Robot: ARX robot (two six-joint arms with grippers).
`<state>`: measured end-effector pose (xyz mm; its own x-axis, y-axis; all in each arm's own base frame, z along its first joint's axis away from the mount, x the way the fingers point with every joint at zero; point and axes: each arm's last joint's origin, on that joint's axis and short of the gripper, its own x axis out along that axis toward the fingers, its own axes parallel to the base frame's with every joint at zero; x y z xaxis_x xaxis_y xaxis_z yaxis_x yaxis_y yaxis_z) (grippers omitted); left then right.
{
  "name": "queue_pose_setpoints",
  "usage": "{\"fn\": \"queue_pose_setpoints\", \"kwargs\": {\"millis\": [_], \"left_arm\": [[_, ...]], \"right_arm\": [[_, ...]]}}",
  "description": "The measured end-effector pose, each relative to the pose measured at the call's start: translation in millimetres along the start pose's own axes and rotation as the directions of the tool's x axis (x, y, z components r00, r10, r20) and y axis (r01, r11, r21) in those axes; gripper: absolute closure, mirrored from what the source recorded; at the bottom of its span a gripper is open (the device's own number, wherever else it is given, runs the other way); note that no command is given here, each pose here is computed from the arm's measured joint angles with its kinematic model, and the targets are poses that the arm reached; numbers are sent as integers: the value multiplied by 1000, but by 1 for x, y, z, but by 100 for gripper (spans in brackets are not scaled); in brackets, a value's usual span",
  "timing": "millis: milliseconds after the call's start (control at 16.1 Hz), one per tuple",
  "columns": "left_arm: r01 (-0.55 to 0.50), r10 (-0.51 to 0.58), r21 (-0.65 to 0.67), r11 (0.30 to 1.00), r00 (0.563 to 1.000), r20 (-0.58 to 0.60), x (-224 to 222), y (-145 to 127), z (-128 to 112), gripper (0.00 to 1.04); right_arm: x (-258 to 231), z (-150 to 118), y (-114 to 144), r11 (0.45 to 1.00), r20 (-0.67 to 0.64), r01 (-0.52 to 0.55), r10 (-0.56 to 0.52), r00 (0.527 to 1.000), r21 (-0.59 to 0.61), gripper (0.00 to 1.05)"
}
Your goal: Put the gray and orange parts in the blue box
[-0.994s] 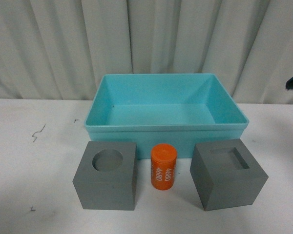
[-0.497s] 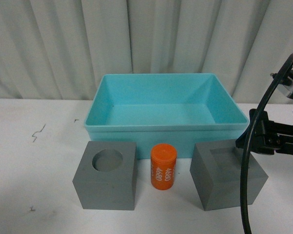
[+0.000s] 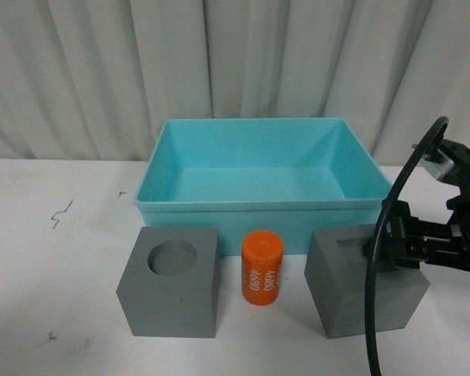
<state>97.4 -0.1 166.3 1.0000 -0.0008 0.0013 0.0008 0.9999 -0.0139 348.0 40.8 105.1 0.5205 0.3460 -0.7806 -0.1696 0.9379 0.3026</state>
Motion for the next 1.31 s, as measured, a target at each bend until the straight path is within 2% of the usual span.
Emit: {"fn": "queue_pose_setpoints", "kwargs": {"millis": [311,373,497,621,684,746,870,1119,1305], "left_arm": [[0,0,0,1000,1000,0,0,0,0,7],[0,0,0,1000,1000,0,0,0,0,7],[0,0,0,1000,1000,0,0,0,0,7],[0,0,0,1000,1000,0,0,0,0,7],[0,0,0,1000,1000,0,0,0,0,7],[0,0,0,1000,1000,0,0,0,0,7],[0,0,0,1000,1000,0,0,0,0,7],[0,0,0,1000,1000,0,0,0,0,7],[0,0,0,1000,1000,0,0,0,0,7]], "right_arm": [[8,-1,2,1000,10,-12,12,1000,-9,6],[8,-1,3,1000,11,-12,12,1000,-7,9],[10,-2,5,1000,10,-16,16,1000,-10,26],[11,-2,7,1000,13,-28,28,1000,-7,47],[10,-1,7,1000,24,-24,24,999,-1,73],[8,0,7,1000,30,-19,19,999,-2,80],[4,-1,8,1000,37,-6,6,999,-3,85],[-15,-12,12,1000,19,4,-4,1000,-3,85],[-45,-7,21,998,76,0,4,997,-60,86]]}}
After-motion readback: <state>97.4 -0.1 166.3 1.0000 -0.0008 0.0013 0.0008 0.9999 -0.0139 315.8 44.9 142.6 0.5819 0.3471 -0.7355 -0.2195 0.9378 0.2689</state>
